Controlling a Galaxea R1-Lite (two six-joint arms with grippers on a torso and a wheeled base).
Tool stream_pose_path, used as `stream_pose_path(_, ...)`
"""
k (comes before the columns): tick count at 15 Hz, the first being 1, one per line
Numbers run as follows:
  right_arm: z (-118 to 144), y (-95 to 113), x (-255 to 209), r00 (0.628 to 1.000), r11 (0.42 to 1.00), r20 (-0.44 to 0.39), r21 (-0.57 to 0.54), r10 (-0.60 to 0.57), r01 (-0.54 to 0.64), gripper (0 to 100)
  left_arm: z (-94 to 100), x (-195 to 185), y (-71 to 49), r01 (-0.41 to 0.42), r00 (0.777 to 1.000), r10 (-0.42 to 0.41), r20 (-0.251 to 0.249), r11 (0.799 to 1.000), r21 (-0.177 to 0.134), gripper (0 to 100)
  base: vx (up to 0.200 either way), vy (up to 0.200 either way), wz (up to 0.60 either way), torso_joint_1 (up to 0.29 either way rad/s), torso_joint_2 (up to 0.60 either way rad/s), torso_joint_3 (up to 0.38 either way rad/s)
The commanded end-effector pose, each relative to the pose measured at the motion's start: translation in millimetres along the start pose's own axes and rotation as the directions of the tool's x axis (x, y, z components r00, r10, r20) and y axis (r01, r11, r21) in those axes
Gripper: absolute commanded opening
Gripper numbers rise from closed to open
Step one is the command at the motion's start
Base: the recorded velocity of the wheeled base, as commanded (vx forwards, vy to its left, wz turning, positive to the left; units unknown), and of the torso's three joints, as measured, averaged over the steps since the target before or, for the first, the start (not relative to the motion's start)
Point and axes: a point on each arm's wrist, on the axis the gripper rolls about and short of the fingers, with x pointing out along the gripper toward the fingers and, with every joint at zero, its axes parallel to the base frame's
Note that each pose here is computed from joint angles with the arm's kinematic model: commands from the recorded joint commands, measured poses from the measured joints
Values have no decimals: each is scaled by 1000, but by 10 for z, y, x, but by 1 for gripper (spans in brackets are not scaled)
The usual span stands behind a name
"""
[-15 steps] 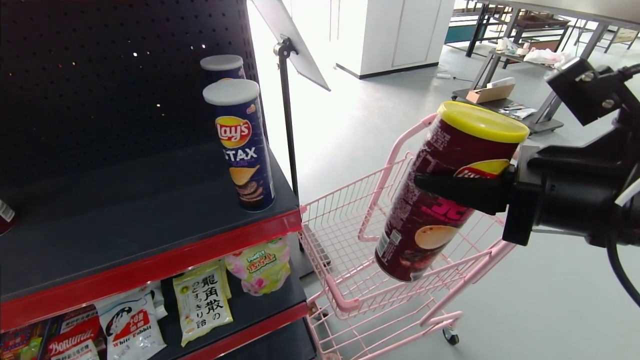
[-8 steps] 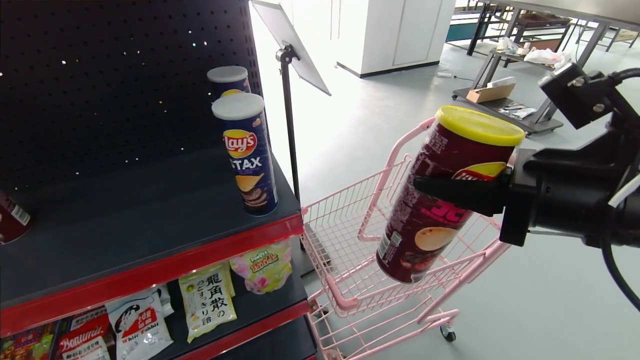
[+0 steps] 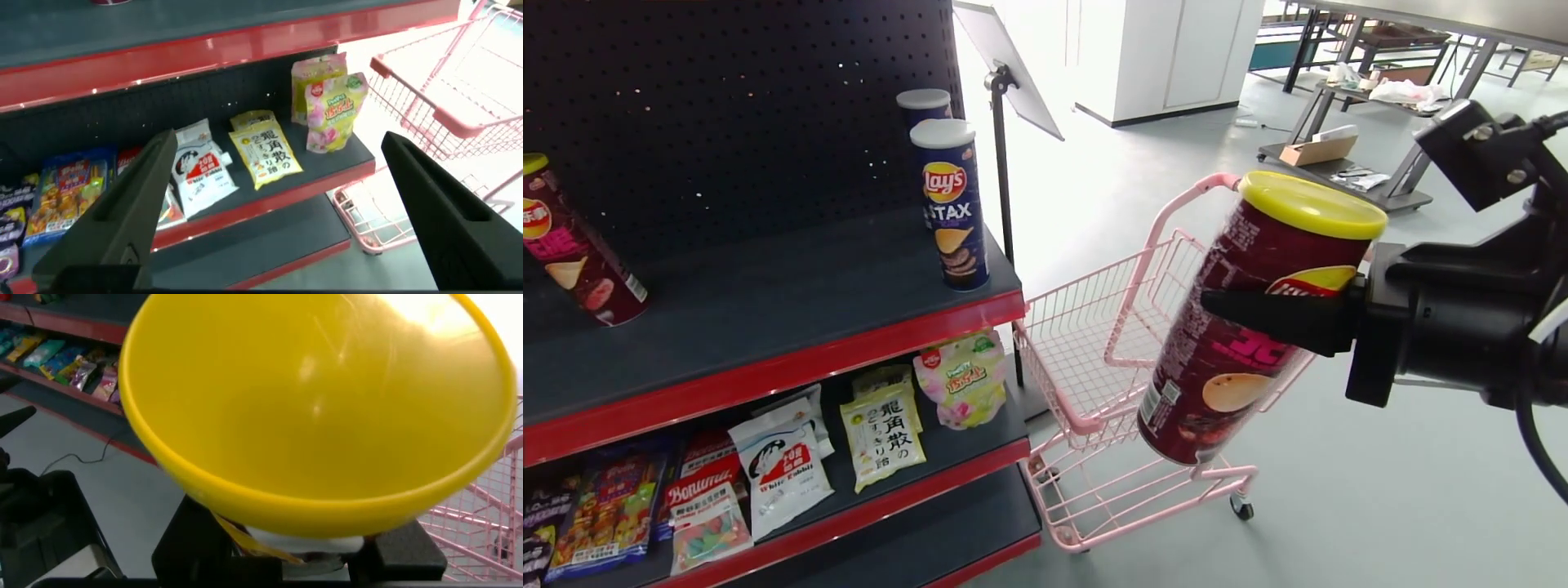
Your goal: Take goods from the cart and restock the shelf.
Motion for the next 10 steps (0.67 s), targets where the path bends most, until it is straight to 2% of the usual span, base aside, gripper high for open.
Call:
stream_pose_path(1, -2, 1, 2, 1000, 1000, -1, -1, 2, -2, 0, 0, 1, 0, -1, 1000, 1, -1, 1000, 0, 100, 0, 0, 0, 0, 0, 0)
stream_pose_path(5, -24, -3, 16, 1000, 1000, -10, 1, -1, 1, 0, 0, 1, 0, -1, 1000, 1, -1, 1000, 0, 100, 0, 0, 0, 0, 0, 0)
stream_pose_path(10, -66, -3, 14, 1000, 1000, -23, 5, -3, 3, 0, 0, 1, 0, -1, 1000, 1, -1, 1000, 0, 100, 0, 0, 600, 5, 1, 2)
